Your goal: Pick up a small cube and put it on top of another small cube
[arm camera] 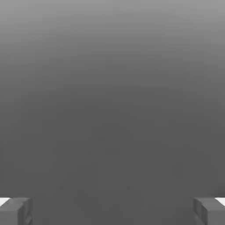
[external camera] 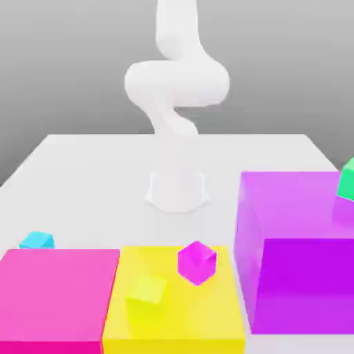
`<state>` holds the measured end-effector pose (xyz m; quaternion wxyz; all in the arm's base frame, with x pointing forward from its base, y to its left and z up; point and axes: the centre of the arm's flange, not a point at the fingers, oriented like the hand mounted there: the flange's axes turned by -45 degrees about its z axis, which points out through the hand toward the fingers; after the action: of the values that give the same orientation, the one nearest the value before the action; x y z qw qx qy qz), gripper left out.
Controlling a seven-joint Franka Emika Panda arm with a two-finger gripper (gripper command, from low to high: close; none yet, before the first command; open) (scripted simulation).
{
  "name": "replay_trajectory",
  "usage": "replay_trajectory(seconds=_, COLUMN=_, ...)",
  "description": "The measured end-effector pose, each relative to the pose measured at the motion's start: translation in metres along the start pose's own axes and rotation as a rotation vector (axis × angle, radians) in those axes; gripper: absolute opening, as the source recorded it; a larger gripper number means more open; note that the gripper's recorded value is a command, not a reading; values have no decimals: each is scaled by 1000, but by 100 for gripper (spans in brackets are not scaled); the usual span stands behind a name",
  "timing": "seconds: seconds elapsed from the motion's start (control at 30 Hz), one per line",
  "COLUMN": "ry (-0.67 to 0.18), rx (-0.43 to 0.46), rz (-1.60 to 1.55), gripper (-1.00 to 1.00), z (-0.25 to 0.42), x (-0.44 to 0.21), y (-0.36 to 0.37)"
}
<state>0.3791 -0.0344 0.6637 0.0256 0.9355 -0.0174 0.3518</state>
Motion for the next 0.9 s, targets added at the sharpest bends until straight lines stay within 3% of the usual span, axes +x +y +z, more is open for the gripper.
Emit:
replay_trajectory(seconds=0.3, ry=-312, rx=-128, rz=24, gripper=0, z=175, x=-97, y=139)
replay_trajectory(seconds=0.63, ry=-627, rx=-94, rz=141, gripper=0, z=266, x=-314, y=260)
replay_trajectory(seconds=0.73, ry=-700, rx=-48, rz=177, gripper=0, z=278, x=-384, y=270)
replay_trajectory(seconds=0.9, ry=-721, rx=-30, rz=180, gripper=0, z=313, x=-429, y=269)
